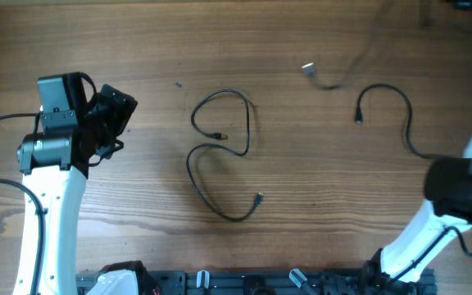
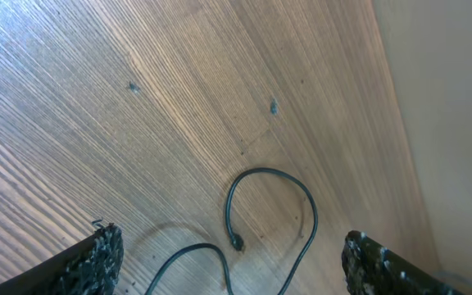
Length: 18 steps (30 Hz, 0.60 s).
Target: Untangle cables
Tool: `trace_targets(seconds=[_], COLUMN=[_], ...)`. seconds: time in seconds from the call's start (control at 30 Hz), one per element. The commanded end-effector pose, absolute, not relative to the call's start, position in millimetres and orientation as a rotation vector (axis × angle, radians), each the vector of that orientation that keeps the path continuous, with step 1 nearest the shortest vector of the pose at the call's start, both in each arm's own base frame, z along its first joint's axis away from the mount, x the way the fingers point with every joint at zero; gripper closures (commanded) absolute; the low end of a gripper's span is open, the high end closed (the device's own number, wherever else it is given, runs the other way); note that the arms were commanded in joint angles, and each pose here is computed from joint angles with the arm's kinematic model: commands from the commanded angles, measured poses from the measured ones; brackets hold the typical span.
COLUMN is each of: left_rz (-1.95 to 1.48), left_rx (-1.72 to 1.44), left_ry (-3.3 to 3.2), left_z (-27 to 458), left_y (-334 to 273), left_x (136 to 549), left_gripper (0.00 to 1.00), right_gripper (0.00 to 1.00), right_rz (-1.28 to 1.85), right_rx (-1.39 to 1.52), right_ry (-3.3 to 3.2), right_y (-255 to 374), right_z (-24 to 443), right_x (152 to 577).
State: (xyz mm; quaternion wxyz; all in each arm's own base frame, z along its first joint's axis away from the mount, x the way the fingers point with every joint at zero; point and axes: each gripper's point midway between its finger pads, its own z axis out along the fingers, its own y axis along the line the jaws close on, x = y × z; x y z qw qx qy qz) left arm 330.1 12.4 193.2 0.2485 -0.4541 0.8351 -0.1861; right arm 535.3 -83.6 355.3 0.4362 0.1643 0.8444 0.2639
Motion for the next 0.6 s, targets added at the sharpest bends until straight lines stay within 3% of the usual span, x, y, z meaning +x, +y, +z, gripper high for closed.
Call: trace_targets(seconds=[0.0, 0.17, 0.33, 0.37, 0.4, 0.43, 0.57], left_rz=[-0.475, -0.465, -0.450, -0.449, -0.449, -0.449, -0.450], left_rx=[-1.185, -1.202, -1.228, -1.229, -1.229, -1.229, -1.227], left_ry=[2.285, 2.310, 2.350, 2.352, 2.352, 2.351, 2.350], left_z=[196, 186, 171, 171, 171, 171, 171], left_y=[16, 16, 16, 16, 16, 16, 16], left_x=[329, 331, 334, 335, 335, 335, 335], left_gripper=[0.13, 0.13, 0.13, 0.13, 0.13, 0.13, 0.13], right_gripper=[0.96, 0.96, 0.94, 0.66, 0.24, 0.01, 0.00], right_rz=[0.527, 0.228, 0.096, 0.103, 0.109, 0.116, 0.149], right_rx=[0.523, 0.560, 0.655, 0.674, 0.691, 0.704, 0.740], right_ry=[1.983, 2.009, 2.164, 2.201, 2.240, 2.273, 2.396], right_y=[-147, -189, -205, -206, -205, -204, -186], right_z=[384, 366, 291, 274, 257, 244, 213], right_x=[523, 524, 540, 542, 542, 542, 532])
